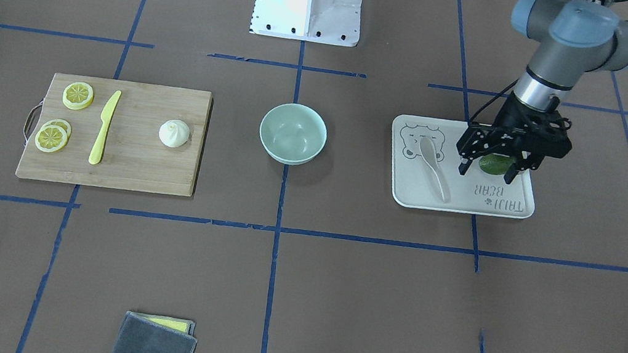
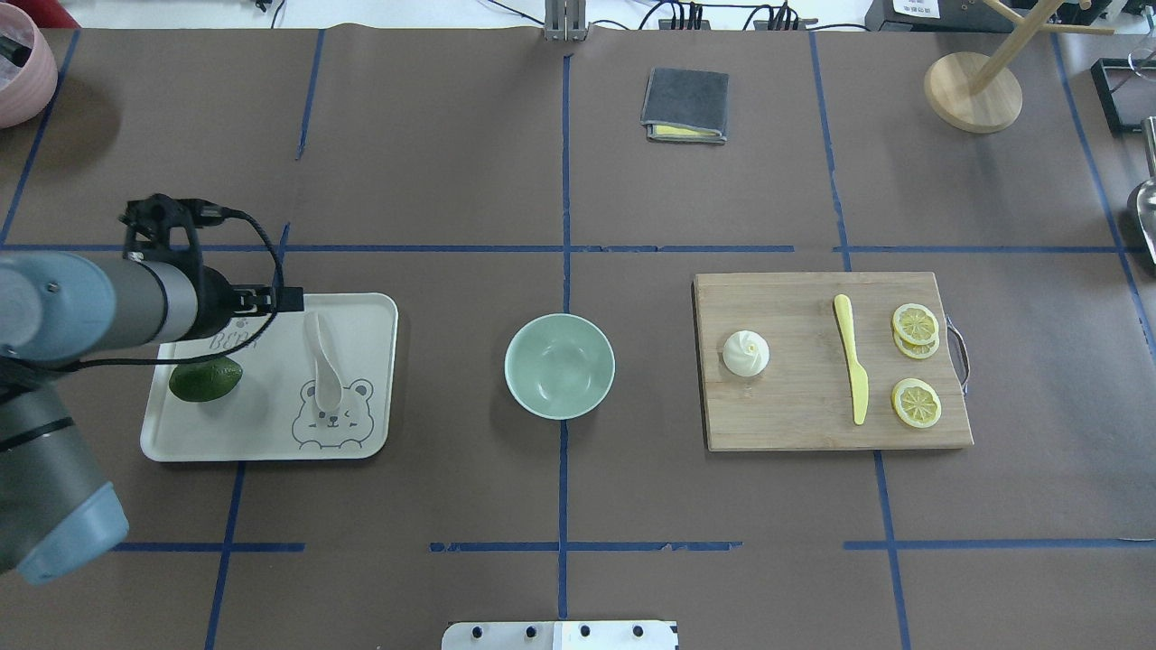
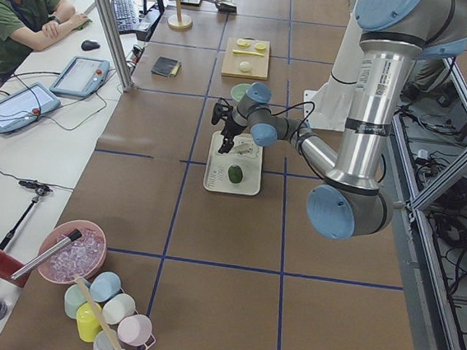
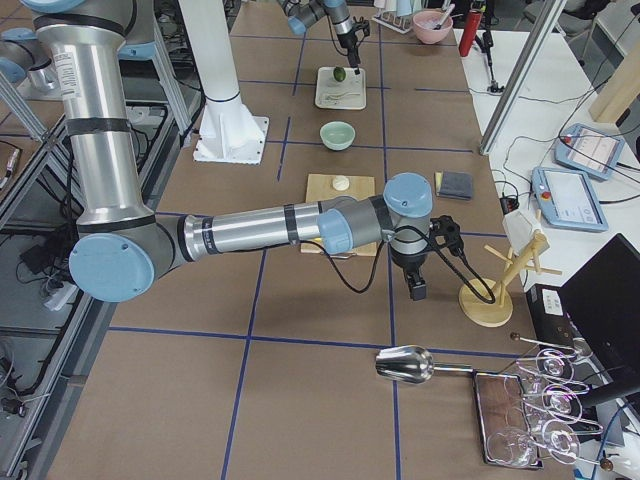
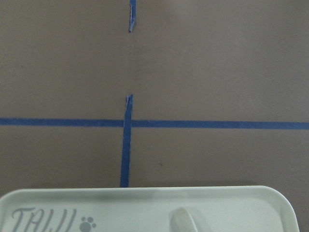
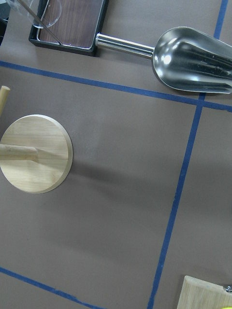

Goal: Put spoon and bun in bowl

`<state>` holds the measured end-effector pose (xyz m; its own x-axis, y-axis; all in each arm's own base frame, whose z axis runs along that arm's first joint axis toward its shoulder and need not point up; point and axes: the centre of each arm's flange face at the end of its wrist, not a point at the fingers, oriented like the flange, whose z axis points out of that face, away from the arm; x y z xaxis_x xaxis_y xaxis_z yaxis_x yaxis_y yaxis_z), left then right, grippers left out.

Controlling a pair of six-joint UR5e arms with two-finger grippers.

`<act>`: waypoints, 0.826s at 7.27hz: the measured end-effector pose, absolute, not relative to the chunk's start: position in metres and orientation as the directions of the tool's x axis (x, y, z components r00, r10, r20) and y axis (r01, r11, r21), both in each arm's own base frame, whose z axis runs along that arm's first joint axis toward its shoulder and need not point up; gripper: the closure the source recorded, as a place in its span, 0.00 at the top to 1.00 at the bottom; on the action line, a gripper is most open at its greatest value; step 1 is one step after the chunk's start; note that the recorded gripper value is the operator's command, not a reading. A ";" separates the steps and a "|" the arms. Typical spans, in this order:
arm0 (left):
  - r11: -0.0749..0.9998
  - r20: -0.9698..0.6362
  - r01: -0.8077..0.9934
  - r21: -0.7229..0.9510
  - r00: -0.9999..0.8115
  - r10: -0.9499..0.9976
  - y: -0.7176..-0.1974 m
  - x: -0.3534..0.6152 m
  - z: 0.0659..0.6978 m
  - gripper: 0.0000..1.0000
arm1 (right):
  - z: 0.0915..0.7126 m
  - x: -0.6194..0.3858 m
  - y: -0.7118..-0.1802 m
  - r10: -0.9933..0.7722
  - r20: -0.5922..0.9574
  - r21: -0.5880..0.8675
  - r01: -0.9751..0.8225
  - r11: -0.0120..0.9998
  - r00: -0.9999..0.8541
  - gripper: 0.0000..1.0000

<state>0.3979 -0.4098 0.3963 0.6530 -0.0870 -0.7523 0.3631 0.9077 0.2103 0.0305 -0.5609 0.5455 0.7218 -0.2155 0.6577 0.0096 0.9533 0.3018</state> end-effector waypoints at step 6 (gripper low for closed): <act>0.912 -0.726 0.381 0.152 0.669 -0.158 -0.401 0.446 0.410 0.67 | 0.546 0.030 -0.561 -0.215 0.658 0.301 0.010 0.954 0.722 1.00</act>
<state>0.4458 -0.4009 0.4099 0.6694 -0.1583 -0.7259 0.3809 0.9120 0.1524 0.0305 -0.5609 0.5459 0.7219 -0.2150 0.6578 0.0097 0.9536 0.3010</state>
